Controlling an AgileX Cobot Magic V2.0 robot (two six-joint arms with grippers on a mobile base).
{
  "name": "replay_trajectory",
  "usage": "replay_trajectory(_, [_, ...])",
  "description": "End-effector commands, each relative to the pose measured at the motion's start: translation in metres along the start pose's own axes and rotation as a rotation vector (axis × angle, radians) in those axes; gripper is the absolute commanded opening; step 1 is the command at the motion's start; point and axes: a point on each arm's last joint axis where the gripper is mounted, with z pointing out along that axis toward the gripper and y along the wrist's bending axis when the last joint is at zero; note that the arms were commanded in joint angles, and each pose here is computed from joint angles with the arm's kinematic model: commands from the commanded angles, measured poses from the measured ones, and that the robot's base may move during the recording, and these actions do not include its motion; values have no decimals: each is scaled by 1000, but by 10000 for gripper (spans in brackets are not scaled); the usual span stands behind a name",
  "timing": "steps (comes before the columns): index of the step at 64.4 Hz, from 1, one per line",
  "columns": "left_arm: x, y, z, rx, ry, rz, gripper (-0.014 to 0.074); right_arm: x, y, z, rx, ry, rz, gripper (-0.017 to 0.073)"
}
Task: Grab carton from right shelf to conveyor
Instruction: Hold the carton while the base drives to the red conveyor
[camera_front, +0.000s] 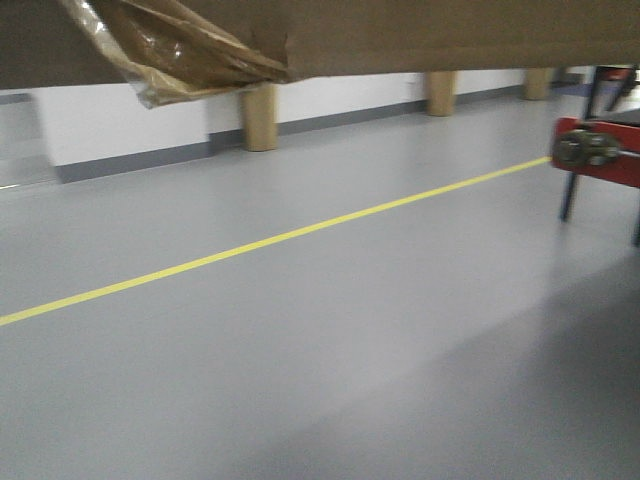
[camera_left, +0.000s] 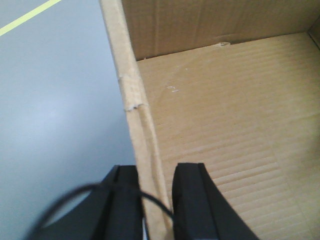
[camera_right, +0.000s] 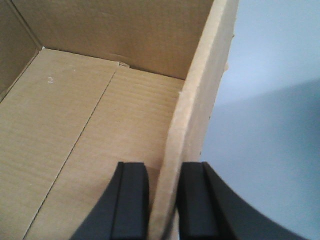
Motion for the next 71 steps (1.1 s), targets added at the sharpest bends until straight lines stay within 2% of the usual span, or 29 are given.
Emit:
replay_trajectory(1, [-6,3,-5,-27,-68,32,-16,-4,3,-9,-36,-65,-26,-69])
replay_trajectory(19, [-8,8,-6,-83,-88,53,-16,-4,3,-9,-36,-65,-26,-69])
replay_trajectory(58, [-8,8,-6,-85,-89,54,-16,-4,3,-9,-36,-65,-26,-69])
replay_trajectory(71, [-9,11,-6,-120,-102,67,-16,-4,3,-9,-36,-65,-26,-69])
